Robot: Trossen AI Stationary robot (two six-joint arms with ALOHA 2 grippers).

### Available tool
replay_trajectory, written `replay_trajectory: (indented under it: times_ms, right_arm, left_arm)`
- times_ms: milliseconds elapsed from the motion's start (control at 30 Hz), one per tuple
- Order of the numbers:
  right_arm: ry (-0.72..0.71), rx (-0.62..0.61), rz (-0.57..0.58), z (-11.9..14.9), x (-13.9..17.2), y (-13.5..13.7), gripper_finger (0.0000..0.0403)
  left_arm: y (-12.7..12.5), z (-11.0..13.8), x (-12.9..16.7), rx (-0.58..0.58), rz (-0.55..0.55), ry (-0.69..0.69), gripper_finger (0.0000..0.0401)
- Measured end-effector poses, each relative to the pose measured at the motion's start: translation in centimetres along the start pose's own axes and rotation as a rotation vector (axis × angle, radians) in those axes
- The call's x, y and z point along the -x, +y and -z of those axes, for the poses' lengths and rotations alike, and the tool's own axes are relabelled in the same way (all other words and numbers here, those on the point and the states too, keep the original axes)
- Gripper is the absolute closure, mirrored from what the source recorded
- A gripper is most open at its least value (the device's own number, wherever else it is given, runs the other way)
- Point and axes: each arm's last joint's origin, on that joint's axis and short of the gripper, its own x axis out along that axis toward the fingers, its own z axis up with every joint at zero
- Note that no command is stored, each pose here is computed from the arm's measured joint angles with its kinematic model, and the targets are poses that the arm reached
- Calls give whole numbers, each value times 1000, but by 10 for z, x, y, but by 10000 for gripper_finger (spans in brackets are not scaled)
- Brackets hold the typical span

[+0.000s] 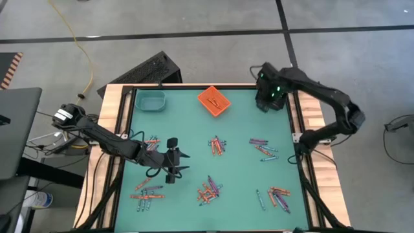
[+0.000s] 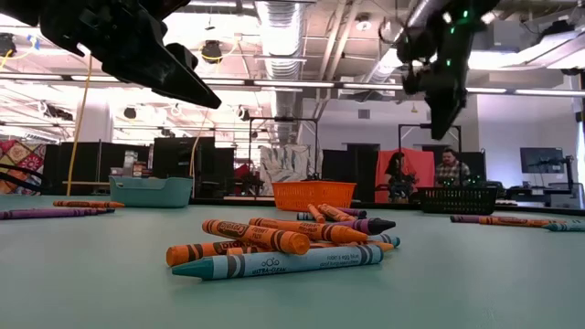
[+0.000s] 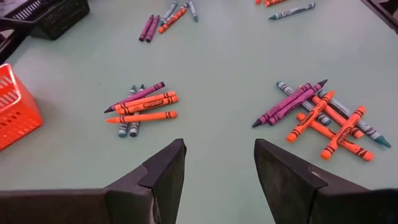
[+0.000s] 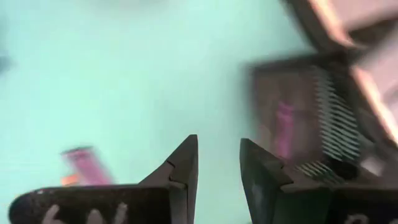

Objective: Sort crayons
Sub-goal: Put the orange crayon into the orange bin

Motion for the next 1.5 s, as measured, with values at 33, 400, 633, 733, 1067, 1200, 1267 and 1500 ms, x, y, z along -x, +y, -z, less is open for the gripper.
replay_trajectory:
  times_ms: [33, 400, 633, 733, 1067, 1200, 1267, 1500]
  right_arm:
    - [-12, 38, -26, 1, 1, 13, 291]
    - [-133, 422, -218, 28, -13, 144, 291]
    - [-213, 608, -318, 48, -21, 204, 291]
    - [-226, 664, -344, 54, -25, 222, 291]
    - [-200, 775, -352, 62, -49, 253, 291]
    - [-199, 798, -346, 61, -57, 257, 291]
    - [-202, 819, -343, 60, -60, 258, 291]
    - [-235, 832, -343, 53, -63, 258, 291]
  left_arm:
    - [1, 0, 0, 1, -3, 1, 219]
    - [3, 5, -1, 6, 18, 55, 219]
    - [-1, 23, 2, 154, 170, 271, 219]
    - [-5, 31, 9, 235, 224, 434, 219]
    - [-38, 8, 48, 309, 161, 694, 231]
    - [-53, 14, 61, 382, 137, 734, 231]
    - [-58, 20, 68, 415, 98, 774, 231]
    - [-73, 37, 82, 522, -69, 855, 232]
